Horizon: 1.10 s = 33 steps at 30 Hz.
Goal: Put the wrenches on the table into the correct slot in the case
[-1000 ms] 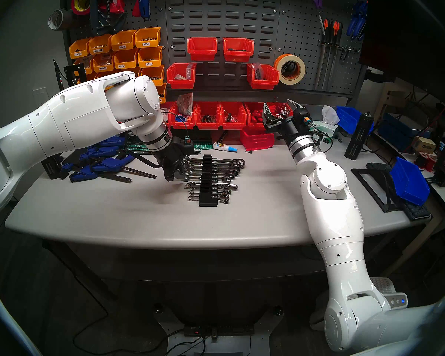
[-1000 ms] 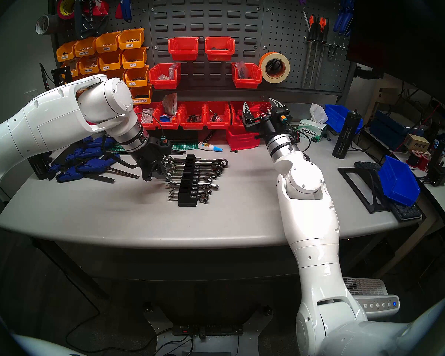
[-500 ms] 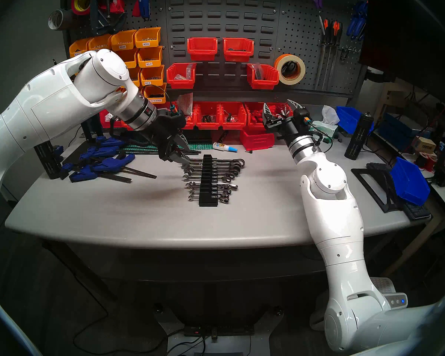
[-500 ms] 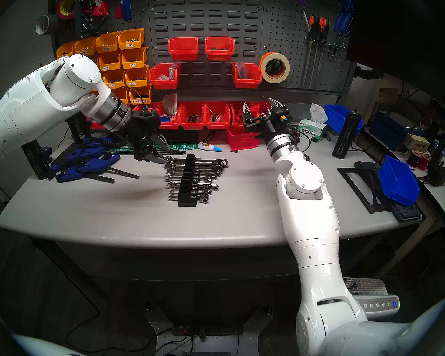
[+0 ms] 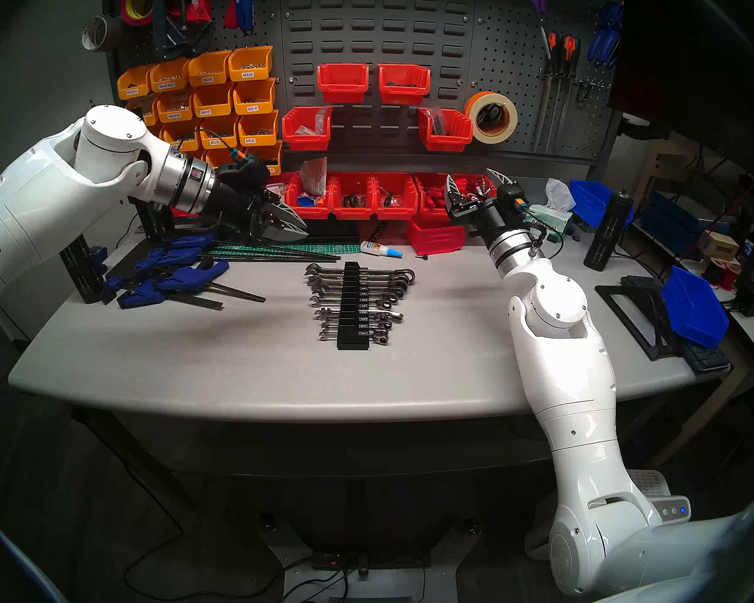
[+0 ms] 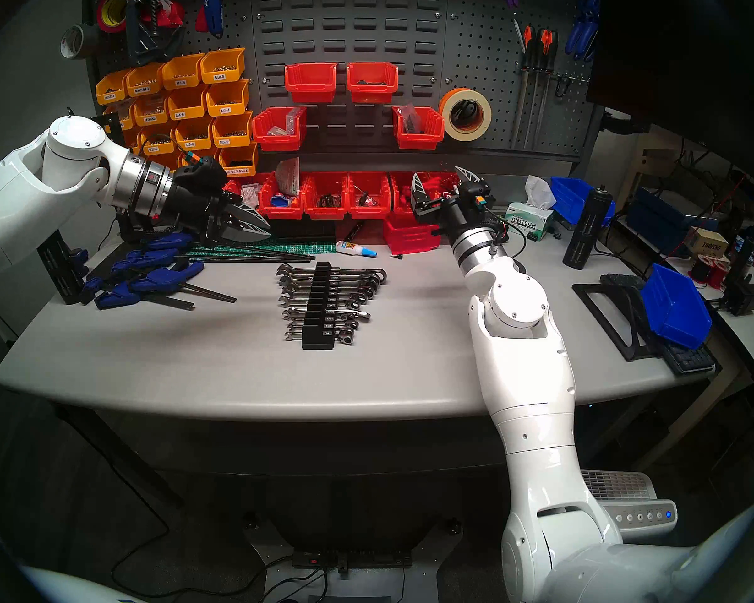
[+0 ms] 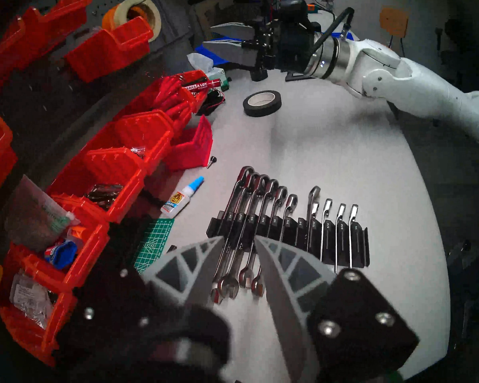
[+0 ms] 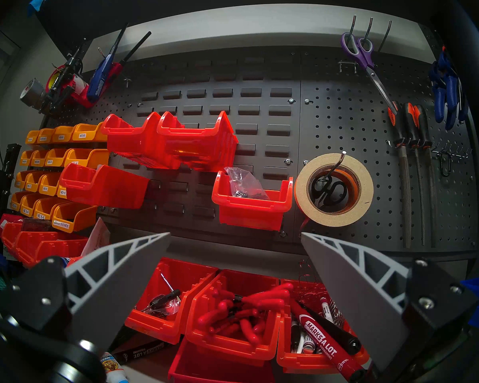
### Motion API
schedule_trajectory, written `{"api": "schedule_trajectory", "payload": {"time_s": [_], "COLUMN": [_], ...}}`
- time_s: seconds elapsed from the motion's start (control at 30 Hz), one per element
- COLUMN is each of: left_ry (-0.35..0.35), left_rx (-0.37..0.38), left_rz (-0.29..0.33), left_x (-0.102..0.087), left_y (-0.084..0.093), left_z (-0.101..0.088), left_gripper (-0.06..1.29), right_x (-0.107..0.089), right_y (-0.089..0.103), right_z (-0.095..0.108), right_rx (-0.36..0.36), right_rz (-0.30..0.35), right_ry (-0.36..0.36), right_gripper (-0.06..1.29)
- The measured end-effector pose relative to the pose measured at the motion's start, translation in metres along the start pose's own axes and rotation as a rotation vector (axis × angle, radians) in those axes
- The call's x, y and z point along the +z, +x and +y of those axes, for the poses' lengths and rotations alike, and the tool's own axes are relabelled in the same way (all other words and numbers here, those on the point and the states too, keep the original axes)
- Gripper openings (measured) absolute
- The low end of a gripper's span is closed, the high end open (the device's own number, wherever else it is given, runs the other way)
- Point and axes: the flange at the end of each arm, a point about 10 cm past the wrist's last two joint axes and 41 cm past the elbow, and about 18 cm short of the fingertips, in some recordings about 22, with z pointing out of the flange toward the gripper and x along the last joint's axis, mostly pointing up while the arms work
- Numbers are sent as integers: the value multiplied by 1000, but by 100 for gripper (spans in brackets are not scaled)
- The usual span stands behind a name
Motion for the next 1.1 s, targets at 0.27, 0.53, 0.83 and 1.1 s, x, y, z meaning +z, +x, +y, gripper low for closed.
{"api": "schedule_trajectory", "payload": {"time_s": [0.27,0.53,0.83,1.1], "left_ry": [40,61,162,263], "left_rx": [-99,-170,-232,-261], "left_rz": [157,282,376,431], "left_x": [-5,-1,0,-5], "left_y": [-29,-49,-65,-75], "left_z": [13,39,52,55], "left_gripper": [34,18,13,7], "right_x": [0,0,0,0], "right_y": [0,-1,-1,-1], "right_z": [0,0,0,0], "right_rx": [0,0,1,1], "right_rz": [-1,-2,-2,-2], "right_ry": [0,0,0,0], "right_gripper": [124,124,124,124]}}
